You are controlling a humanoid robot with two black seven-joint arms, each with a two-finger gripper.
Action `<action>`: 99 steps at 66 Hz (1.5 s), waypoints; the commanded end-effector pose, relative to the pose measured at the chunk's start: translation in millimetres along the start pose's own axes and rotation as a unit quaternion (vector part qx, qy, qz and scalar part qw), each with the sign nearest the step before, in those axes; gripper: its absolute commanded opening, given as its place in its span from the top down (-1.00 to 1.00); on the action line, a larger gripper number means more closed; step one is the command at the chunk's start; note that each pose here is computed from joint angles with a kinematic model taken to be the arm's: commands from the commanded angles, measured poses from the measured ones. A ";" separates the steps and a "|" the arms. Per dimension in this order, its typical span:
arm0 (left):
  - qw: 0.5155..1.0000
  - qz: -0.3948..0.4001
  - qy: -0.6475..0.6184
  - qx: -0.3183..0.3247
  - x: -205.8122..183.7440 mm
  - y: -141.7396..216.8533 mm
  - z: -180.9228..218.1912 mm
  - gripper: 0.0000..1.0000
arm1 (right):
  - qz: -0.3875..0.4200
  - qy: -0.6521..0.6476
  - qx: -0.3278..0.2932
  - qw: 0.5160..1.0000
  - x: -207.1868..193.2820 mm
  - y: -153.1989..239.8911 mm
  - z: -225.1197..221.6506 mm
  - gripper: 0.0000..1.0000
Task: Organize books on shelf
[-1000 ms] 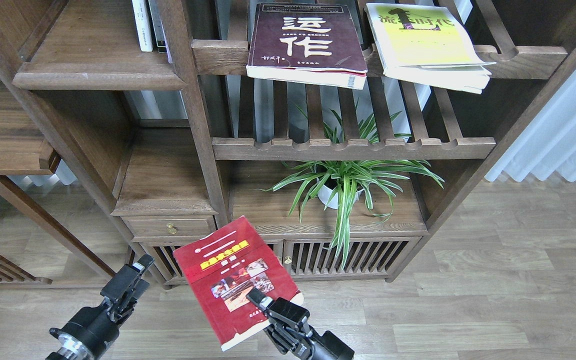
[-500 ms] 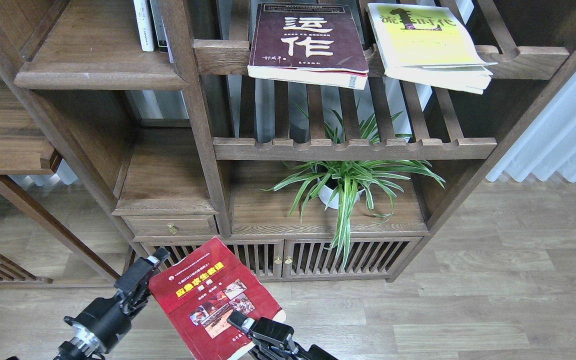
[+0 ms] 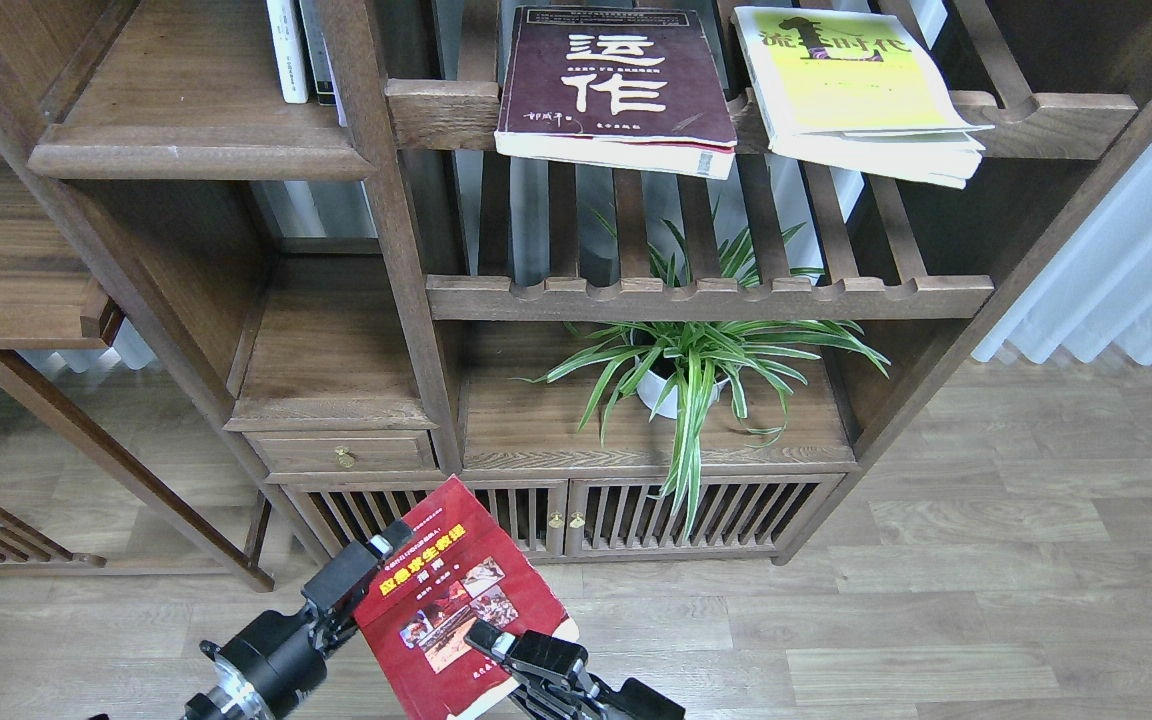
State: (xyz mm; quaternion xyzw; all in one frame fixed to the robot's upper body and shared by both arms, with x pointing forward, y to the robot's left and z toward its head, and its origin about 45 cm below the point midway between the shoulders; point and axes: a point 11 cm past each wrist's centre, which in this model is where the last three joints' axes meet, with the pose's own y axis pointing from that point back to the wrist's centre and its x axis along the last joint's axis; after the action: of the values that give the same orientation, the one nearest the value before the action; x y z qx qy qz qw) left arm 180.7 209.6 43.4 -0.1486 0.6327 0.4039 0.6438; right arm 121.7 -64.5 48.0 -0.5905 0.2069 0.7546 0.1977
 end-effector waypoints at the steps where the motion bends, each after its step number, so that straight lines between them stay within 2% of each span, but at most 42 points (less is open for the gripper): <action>1: 1.000 -0.001 0.002 0.000 -0.4 -1.2 -2.3 -1.00 | -0.003 0.002 0.000 1.000 -2.4 -2.2 -2.7 0.90; 8: 1.000 -0.006 0.002 -0.004 -3.0 -6.8 -1.6 -0.94 | -0.003 0.006 -0.001 1.000 -3.0 -3.5 -5.2 0.90; 9: 1.000 -0.004 0.004 -0.005 -1.6 -6.4 -2.6 -0.76 | -0.002 0.006 0.000 1.000 -2.3 -3.1 -5.9 0.90; 10: 1.000 -0.004 0.004 -0.005 -1.2 -6.0 -3.0 -0.74 | -0.002 0.006 -0.001 1.000 -2.1 -3.1 -5.4 0.90; 22: 1.000 -0.003 0.003 0.000 -0.7 -5.8 -5.3 -0.56 | 0.000 0.005 0.000 1.000 -1.0 -2.2 -4.7 0.90; 25: 1.000 0.000 0.003 0.003 0.6 -4.6 -6.6 -0.44 | 0.000 0.004 0.000 1.000 -0.6 -1.9 -4.4 0.90; 31: 1.000 0.008 0.006 0.011 5.3 -0.6 -13.6 -0.03 | 0.000 0.004 0.000 1.000 -0.6 -1.9 -4.4 0.90; 43: 1.000 0.018 0.003 0.015 10.5 4.7 -17.0 0.58 | 0.000 0.005 -0.001 1.000 -0.9 -2.2 -4.6 0.90; 54: 1.000 0.015 -0.004 0.012 7.9 2.9 -11.2 0.80 | 0.003 0.006 0.000 1.000 0.5 -1.7 -5.4 0.89; 68: 1.000 0.015 -0.006 0.006 7.6 3.5 -5.7 0.87 | 0.012 0.006 0.006 1.000 6.0 1.1 -9.0 0.80; 71: 1.000 0.017 -0.008 0.004 8.4 5.0 -3.3 0.87 | 0.017 0.007 0.010 1.000 8.5 2.5 -10.9 0.70; 74: 1.000 0.018 -0.010 0.003 9.0 6.1 -1.5 0.88 | 0.023 0.010 0.013 1.000 11.9 3.9 -12.8 0.45; 76: 1.000 0.020 -0.012 0.003 9.7 7.3 -0.1 0.88 | 0.026 0.013 0.012 1.000 12.8 3.8 -14.7 0.21; 79: 1.000 0.021 -0.012 0.002 10.2 8.1 0.9 0.88 | 0.031 0.018 0.011 0.999 15.0 3.9 -17.1 -0.22; 80: 1.000 0.021 -0.013 0.002 10.4 8.5 1.4 0.88 | 0.034 0.022 0.010 0.999 16.5 3.8 -19.1 -0.58; 81: 1.000 0.021 -0.013 0.002 10.4 8.5 1.4 0.88 | 0.037 0.024 0.009 0.999 17.6 4.1 -20.2 -0.75; 82: 1.000 0.022 -0.013 0.002 10.6 8.9 1.8 0.88 | 0.040 0.027 0.011 0.999 18.9 4.1 -23.1 -1.00; 99: 1.000 0.027 -0.007 -0.010 12.2 11.7 10.4 0.89 | 0.059 0.033 0.036 0.997 27.3 10.9 -43.1 -1.00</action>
State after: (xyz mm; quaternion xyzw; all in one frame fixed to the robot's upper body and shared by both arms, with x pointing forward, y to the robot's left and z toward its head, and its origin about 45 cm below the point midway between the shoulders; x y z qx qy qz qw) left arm 174.0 223.2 36.3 -0.1267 0.6280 0.4216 0.6417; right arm 139.9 -87.8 18.2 -0.5969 0.2605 0.7401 0.1676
